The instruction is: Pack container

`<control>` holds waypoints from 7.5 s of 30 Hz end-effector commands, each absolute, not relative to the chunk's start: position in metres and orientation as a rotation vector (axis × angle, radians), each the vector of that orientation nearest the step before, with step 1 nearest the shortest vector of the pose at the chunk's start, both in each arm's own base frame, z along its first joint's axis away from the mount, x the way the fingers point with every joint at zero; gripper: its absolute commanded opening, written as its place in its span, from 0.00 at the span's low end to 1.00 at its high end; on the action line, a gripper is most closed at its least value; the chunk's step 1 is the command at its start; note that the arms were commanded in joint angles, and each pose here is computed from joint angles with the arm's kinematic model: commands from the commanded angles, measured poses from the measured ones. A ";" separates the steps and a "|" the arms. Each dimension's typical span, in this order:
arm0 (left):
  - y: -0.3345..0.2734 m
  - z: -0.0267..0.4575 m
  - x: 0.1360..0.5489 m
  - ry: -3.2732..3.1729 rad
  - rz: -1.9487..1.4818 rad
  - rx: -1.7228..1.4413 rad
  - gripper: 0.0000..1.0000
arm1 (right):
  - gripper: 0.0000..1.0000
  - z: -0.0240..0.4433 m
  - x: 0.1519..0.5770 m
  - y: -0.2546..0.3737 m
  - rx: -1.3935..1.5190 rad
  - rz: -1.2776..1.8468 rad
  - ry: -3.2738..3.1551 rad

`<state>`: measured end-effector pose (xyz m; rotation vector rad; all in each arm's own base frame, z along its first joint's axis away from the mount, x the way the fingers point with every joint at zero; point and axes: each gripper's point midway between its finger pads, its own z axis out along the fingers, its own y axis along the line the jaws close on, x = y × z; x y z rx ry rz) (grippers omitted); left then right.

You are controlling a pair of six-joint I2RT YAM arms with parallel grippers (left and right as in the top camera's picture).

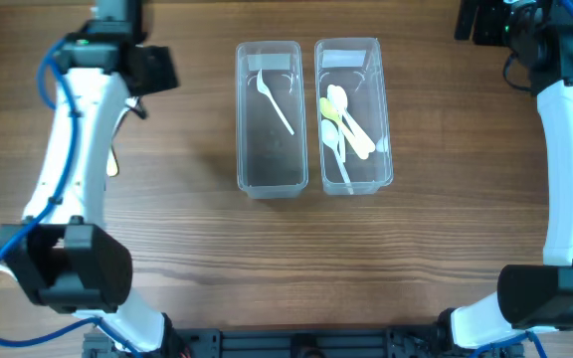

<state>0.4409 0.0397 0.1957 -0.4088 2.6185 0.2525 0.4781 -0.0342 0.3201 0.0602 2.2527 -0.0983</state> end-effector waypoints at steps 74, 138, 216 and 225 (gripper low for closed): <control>0.107 -0.019 0.468 2.935 0.153 0.501 0.73 | 1.00 0.316 0.479 -0.039 0.071 -0.121 2.259; 0.127 0.106 0.495 2.663 0.272 0.232 0.11 | 1.00 0.316 0.479 -0.039 0.071 -0.121 2.259; 0.069 -0.016 0.416 2.886 0.028 -0.917 0.49 | 1.00 0.316 0.479 -0.039 0.071 -0.120 2.259; 0.075 -0.017 0.413 2.909 0.042 -0.863 0.48 | 1.00 0.316 0.479 -0.039 0.071 -0.121 2.259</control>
